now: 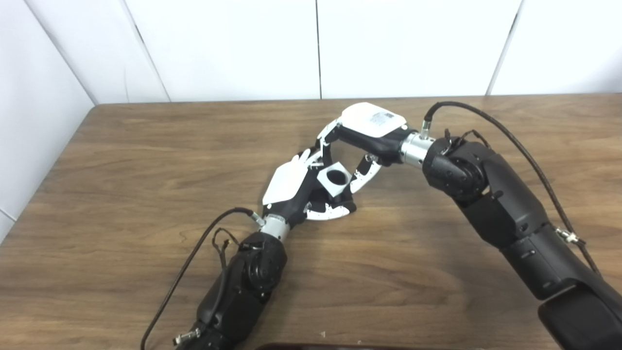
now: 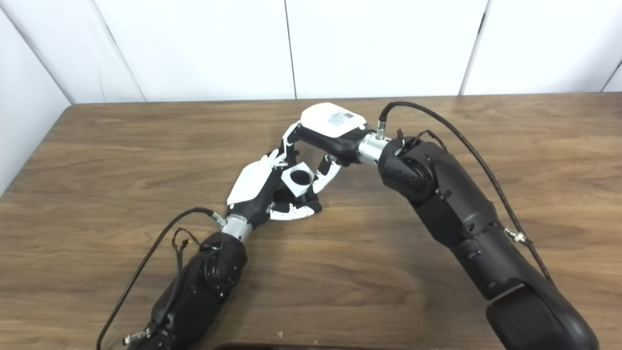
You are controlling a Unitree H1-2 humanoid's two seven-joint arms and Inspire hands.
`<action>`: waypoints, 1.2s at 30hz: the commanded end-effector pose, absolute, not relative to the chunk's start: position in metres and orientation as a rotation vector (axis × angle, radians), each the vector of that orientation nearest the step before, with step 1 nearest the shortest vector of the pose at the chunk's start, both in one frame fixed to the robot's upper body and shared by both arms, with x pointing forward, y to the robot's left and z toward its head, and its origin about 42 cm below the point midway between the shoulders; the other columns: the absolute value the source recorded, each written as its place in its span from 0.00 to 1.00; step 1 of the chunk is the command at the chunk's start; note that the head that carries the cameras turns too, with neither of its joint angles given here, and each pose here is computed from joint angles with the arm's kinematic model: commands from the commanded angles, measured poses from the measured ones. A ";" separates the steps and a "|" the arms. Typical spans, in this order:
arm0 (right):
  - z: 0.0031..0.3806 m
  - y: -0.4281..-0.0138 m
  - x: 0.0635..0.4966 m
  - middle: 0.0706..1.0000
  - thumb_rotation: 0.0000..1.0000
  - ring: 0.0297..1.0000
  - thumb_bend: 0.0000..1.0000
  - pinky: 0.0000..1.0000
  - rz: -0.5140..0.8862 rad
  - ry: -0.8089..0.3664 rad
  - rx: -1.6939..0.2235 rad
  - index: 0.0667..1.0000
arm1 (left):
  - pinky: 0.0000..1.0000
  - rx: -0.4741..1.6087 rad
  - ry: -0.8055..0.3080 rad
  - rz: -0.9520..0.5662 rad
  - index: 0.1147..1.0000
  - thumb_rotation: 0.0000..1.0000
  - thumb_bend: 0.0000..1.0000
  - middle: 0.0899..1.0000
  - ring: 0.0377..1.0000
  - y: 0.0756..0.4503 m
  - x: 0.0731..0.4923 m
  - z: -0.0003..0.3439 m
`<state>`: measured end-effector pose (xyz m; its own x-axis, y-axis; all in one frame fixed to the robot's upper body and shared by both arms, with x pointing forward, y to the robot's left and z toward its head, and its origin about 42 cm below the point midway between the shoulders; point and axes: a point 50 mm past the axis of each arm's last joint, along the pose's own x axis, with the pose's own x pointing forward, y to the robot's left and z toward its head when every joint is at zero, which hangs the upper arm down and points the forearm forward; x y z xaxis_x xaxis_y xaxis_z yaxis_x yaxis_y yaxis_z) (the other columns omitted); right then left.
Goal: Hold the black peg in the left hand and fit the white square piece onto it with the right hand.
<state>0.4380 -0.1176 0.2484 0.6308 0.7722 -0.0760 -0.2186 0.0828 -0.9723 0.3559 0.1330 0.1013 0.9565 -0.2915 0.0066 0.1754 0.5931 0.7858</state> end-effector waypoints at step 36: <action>0.273 -0.112 0.441 0.74 0.14 0.81 0.52 0.88 0.785 -0.614 -1.359 0.45 | 1.00 0.892 0.011 -0.288 0.50 0.33 0.89 0.93 0.99 0.132 0.332 0.064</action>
